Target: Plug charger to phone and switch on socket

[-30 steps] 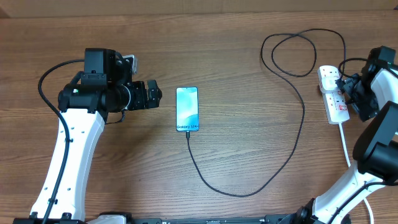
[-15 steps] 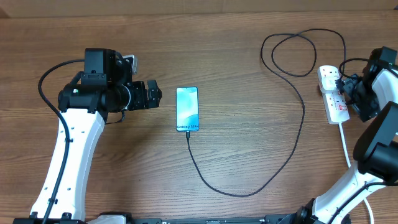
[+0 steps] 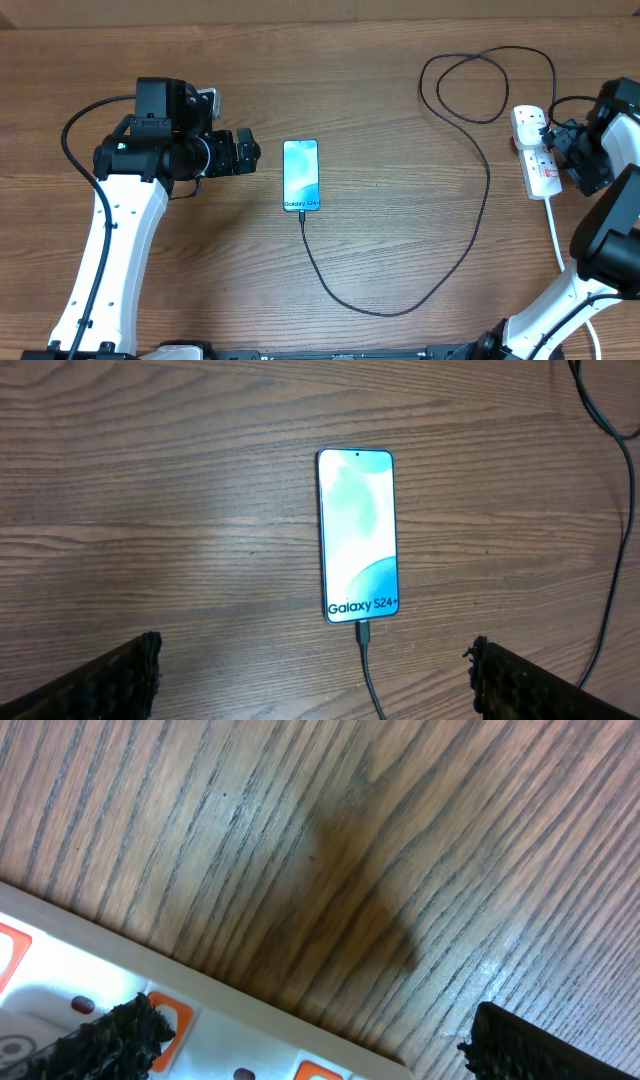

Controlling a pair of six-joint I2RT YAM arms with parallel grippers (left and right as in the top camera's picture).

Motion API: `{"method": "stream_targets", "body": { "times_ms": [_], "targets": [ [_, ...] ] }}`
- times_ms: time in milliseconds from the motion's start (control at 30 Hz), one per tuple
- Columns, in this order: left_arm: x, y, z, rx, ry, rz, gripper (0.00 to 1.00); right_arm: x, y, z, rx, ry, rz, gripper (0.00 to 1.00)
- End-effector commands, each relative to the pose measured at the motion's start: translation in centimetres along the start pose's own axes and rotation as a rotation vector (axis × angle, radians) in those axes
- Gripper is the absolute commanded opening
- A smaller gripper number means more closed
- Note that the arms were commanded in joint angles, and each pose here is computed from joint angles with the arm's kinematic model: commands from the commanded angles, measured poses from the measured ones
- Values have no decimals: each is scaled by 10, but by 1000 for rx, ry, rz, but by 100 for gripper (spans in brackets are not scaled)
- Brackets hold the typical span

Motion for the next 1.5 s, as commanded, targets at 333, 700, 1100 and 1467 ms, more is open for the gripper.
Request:
{"method": "stream_targets", "body": {
  "times_ms": [333,700,1100,1467],
  "targets": [
    [0,-2,0,-10,-2,-8,99,7,6,27,155,-90,-44,100],
    [1,-3,0,-10,-4,-12,100,5,-3,25,156,-108,-28,100],
    [1,-3,0,-10,-4,-12,100,7,-72,11,59,-241,-44,100],
    [1,-3,0,-10,-4,-12,100,11,-71,7,26,-238,-70,100]
  ]
}}
Point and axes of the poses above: each gripper's point midway between its finger pads, its own y axis out along the fingers, its own x axis along the line the jaws close on, z = x × y, the point moved 10 cm from there along -y, back along the fingers, and after that the axes turned 10 degrees about y, right-handed, at the moved point
